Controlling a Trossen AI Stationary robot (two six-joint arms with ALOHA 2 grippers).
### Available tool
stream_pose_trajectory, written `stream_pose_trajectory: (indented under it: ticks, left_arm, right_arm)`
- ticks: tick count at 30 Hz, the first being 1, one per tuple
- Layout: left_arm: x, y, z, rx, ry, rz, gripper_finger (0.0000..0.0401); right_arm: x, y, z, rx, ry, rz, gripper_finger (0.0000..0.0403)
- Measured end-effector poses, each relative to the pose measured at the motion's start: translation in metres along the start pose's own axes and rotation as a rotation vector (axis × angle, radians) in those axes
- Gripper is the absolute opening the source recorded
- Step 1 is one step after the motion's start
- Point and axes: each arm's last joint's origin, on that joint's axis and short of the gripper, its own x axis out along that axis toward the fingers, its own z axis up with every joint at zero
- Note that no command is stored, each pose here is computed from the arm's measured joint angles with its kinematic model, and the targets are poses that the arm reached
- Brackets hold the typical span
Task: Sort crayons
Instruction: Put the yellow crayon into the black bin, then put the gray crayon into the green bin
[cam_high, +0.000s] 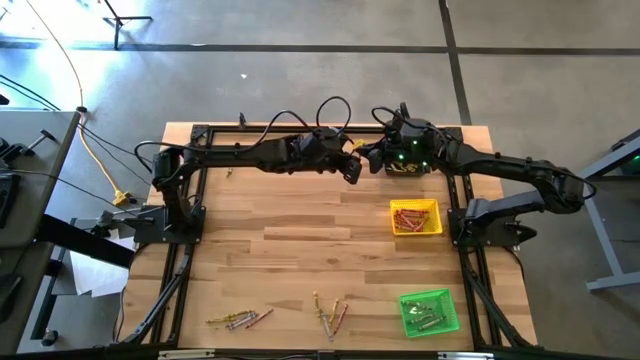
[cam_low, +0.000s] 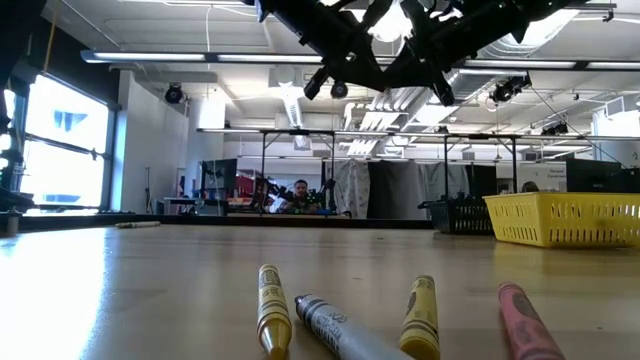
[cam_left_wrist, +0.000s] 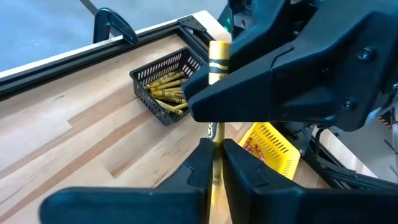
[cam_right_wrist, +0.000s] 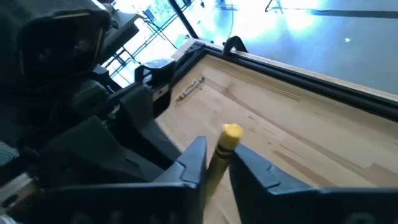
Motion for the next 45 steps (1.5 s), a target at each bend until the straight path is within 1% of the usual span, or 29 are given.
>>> stream_pose_trajectory:
  ticks: [2, 3, 6, 8, 11, 16, 19, 23, 25, 28, 33, 36, 39, 42, 45]
  left_arm:
    - [0.000, 0.000, 0.001, -0.001, -0.002, -0.004, 0.0035]
    - [0.000, -0.001, 0.000, 0.000, -0.002, -0.006, 0.0043]
    - [0.000, 0.000, -0.001, 0.033, 0.008, -0.001, 0.0067]
    - [0.000, 0.000, -0.001, 0.055, 0.013, 0.003, 0.0081]
    - [0.000, 0.001, -0.002, 0.051, 0.025, 0.011, 0.0096]
    - [0.000, 0.001, -0.003, 0.049, 0.047, -0.017, 0.0100]
    - [0.000, 0.000, -0.003, 0.049, 0.056, -0.030, 0.0097]
    - [0.000, 0.001, -0.003, 0.049, 0.057, -0.030, 0.0095]
    - [0.000, 0.000, -0.003, 0.049, 0.061, -0.033, 0.0095]
    - [0.000, 0.001, -0.004, 0.050, 0.077, -0.042, 0.0096]
    - [-0.002, 0.006, -0.008, 0.056, 0.135, 0.001, 0.0095]
    - [-0.006, 0.015, -0.010, 0.050, 0.199, 0.059, 0.0094]
    - [-0.013, 0.027, -0.014, 0.018, 0.296, 0.148, 0.0094]
    - [-0.020, 0.039, -0.021, 0.002, 0.407, 0.245, 0.0094]
    - [-0.027, 0.049, -0.028, 0.015, 0.518, 0.341, 0.0094]
  right_arm:
    - [0.000, -0.001, -0.001, -0.001, 0.006, -0.010, 0.0021]
    - [0.000, -0.002, -0.001, -0.005, 0.005, -0.015, 0.0015]
    - [0.000, -0.007, 0.003, -0.010, -0.003, -0.033, 0.0017]
    - [-0.002, -0.018, 0.006, -0.017, 0.003, -0.077, 0.0019]
    - [-0.007, -0.043, 0.010, -0.020, 0.036, -0.194, 0.0014]
    - [-0.008, -0.092, 0.008, 0.033, 0.170, -0.408, 0.0014]
    - [0.002, -0.118, 0.004, 0.073, 0.221, -0.495, 0.0014]
    - [0.017, -0.142, -0.005, 0.063, 0.297, -0.581, 0.0014]
    - [0.021, -0.146, -0.011, 0.064, 0.349, -0.597, 0.0015]
    - [0.023, -0.149, -0.015, 0.014, 0.395, -0.608, 0.0016]
    - [0.018, -0.148, -0.019, -0.063, 0.473, -0.608, 0.0024]
    - [0.015, -0.148, -0.023, -0.090, 0.533, -0.608, 0.0045]
    - [0.014, -0.148, -0.025, -0.105, 0.567, -0.595, 0.0074]
    - [0.013, -0.148, -0.027, -0.098, 0.590, -0.577, 0.0099]
    - [0.011, -0.144, -0.024, -0.072, 0.629, -0.537, 0.0116]
